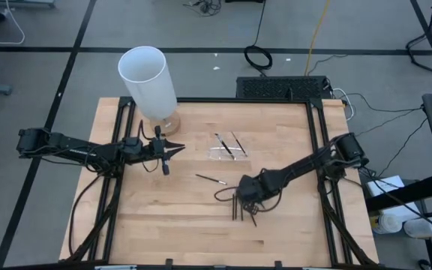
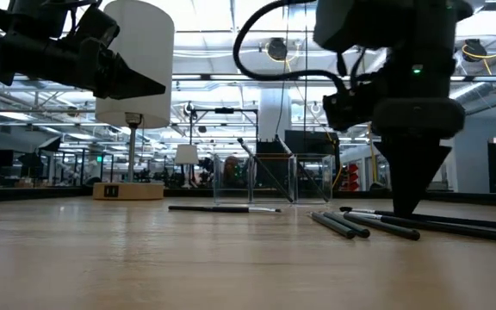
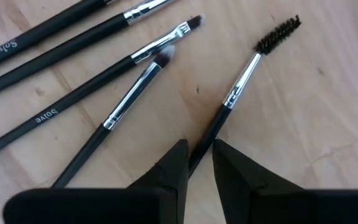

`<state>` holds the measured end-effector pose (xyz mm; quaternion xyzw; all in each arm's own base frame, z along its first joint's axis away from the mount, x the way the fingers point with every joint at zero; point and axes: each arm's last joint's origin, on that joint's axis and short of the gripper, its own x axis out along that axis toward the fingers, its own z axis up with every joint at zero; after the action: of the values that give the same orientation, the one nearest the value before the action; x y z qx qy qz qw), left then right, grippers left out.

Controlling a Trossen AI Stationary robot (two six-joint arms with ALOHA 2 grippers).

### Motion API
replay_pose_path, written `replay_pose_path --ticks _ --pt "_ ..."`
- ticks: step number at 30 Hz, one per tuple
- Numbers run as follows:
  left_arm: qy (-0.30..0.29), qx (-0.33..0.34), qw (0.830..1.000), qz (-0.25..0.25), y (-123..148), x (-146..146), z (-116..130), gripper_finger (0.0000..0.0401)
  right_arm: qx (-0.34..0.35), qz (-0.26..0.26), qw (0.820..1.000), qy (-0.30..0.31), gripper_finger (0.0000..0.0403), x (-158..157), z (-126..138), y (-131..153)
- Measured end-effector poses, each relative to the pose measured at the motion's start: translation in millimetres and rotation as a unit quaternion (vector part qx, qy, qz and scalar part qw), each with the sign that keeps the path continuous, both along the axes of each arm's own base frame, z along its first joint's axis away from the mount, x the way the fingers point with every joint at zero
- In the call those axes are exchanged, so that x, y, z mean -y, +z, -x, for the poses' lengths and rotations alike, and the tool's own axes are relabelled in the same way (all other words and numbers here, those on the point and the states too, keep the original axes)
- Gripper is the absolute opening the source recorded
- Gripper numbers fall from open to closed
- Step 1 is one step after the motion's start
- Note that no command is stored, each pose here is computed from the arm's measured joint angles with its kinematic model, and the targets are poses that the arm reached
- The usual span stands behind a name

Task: Put items in baskets/containers
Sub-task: Put the black brow brush into the transparent organizer

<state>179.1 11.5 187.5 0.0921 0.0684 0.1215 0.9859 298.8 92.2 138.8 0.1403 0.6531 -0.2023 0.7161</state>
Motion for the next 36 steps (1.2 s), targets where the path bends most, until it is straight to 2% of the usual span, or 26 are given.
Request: replay_pose_path --ticks 5,11,19,28,36 --pt "0.000 0.000 1.000 0.000 0.0 0.0 0.0 0.0042 -0.019 -0.033 0.999 -0.011 0.0063 16.2 -3.0 -0.7" --pt "0.000 0.000 1.000 0.000 0.0 0.0 0.0 0.0042 -0.023 -0.070 0.990 -0.116 0.0063 34.7 -7.0 -1.1" --pt "0.000 0.000 1.000 0.000 0.0 0.0 0.0 0.0042 -0.016 -0.064 0.988 -0.142 0.0063 35.2 -7.8 -1.4" --pt "0.000 0.000 1.000 0.000 0.0 0.0 0.0 0.0042 -0.008 -0.042 0.990 -0.134 0.0046 36.2 -9.1 -3.7" --pt "0.000 0.000 1.000 0.000 0.0 0.0 0.0 0.0042 -0.072 -0.035 0.994 -0.077 0.0006 33.0 -7.6 -30.3"
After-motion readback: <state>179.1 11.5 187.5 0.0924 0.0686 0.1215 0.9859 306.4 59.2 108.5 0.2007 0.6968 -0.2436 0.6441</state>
